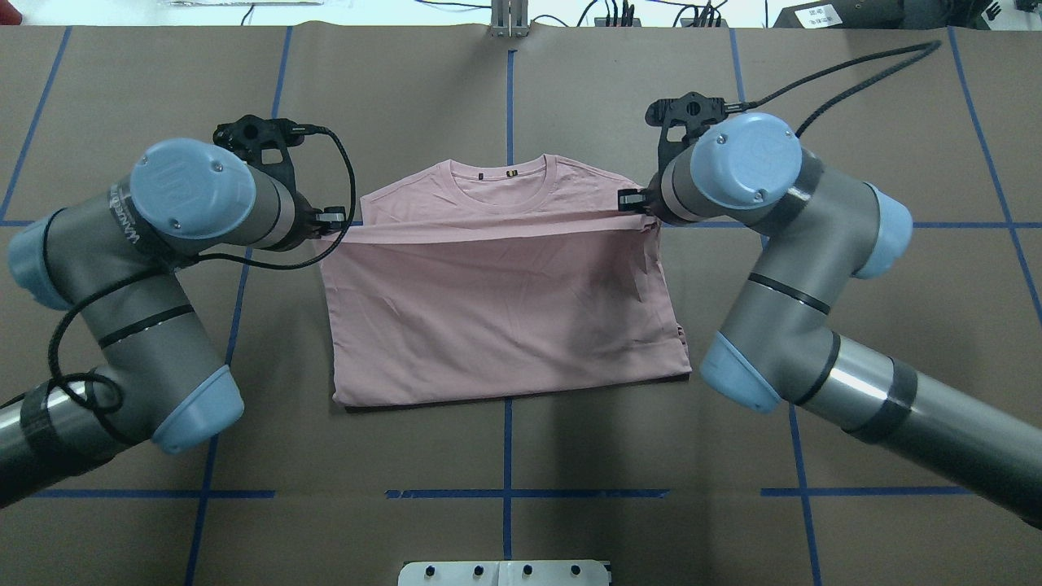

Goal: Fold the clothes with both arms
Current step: 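Lift the hem with both grippers and fold it toward the collar, then lower the hem onto the collar edge and open both grippers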

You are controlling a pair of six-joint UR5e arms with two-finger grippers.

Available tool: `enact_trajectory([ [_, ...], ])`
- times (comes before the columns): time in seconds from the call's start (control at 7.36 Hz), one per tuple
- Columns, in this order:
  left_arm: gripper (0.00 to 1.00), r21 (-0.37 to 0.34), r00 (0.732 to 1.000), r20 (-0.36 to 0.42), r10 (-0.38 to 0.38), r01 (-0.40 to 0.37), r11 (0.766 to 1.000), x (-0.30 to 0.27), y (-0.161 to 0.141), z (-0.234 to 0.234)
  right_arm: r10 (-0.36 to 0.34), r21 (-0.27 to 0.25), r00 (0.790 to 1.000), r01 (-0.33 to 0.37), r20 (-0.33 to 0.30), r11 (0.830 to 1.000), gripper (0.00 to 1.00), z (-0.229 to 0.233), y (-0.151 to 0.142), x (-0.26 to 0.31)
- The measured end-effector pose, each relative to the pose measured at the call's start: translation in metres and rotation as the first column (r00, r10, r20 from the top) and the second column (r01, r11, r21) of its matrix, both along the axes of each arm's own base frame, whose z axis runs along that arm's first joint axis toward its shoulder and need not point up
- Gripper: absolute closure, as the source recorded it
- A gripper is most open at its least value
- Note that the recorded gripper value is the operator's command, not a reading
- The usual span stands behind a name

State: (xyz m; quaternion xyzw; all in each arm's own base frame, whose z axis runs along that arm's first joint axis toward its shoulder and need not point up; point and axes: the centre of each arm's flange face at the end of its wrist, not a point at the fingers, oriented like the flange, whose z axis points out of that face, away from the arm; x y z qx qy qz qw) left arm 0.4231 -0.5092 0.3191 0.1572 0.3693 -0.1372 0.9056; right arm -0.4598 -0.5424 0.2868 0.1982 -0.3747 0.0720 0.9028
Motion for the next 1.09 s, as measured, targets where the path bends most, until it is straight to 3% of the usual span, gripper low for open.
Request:
enact_trajectory([
  [0.41, 1.0, 0.023, 0.999, -0.03, -0.028, 0.029, 0.999, 0.02, -0.041, 0.046, 0.05, 0.059, 0.997, -0.053, 0.06, 0.997, 1.0, 0.025, -0.067, -0.024],
  [0.95, 1.0, 0.036, 0.998, -0.059, -0.029, 0.031, 0.999, 0.029, -0.048, 0.028, 0.069, 0.084, 0.994, -0.076, 0.079, 0.994, 1.0, 0.01, -0.081, -0.026],
  [1.09, 0.69, 0.038, 0.998, -0.061, -0.027, 0.03, 0.999, 0.03, -0.049, 0.026, 0.073, 0.085, 0.994, -0.08, 0.077, 0.993, 0.2, 0.011, -0.082, -0.026],
])
